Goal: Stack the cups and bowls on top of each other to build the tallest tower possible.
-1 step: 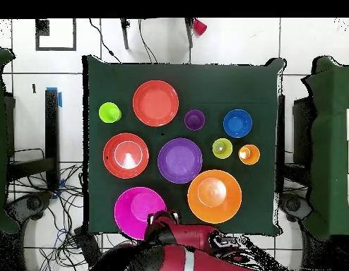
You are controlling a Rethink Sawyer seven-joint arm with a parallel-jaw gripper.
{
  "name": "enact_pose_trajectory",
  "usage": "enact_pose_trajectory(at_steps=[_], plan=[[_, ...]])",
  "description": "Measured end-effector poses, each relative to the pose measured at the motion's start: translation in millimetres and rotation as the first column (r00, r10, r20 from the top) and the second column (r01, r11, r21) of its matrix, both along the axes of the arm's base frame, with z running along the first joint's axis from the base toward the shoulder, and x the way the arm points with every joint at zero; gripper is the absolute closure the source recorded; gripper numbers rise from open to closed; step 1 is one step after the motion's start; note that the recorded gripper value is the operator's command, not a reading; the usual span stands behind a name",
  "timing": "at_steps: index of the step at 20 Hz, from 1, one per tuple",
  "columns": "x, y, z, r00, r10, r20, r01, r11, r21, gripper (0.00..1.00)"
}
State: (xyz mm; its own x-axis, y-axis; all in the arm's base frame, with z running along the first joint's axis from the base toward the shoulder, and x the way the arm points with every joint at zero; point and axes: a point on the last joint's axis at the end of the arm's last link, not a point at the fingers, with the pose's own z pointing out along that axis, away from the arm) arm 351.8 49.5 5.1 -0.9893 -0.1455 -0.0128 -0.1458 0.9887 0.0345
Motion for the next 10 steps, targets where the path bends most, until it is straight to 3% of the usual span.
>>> enact_pose_trajectory(at_steps=[4,6,10], plan=[[14.0,1.0,24.2,0.9997,-0.011,-0.021,0.011,0.9999,0.004,1.00],[21.8,0.8,44.7,0.9982,-0.029,-0.052,0.028,0.9996,-0.010,1.00],[32.4,3.5,71.0,0.9970,-0.045,-0.063,0.044,0.9987,-0.027,1.00]])
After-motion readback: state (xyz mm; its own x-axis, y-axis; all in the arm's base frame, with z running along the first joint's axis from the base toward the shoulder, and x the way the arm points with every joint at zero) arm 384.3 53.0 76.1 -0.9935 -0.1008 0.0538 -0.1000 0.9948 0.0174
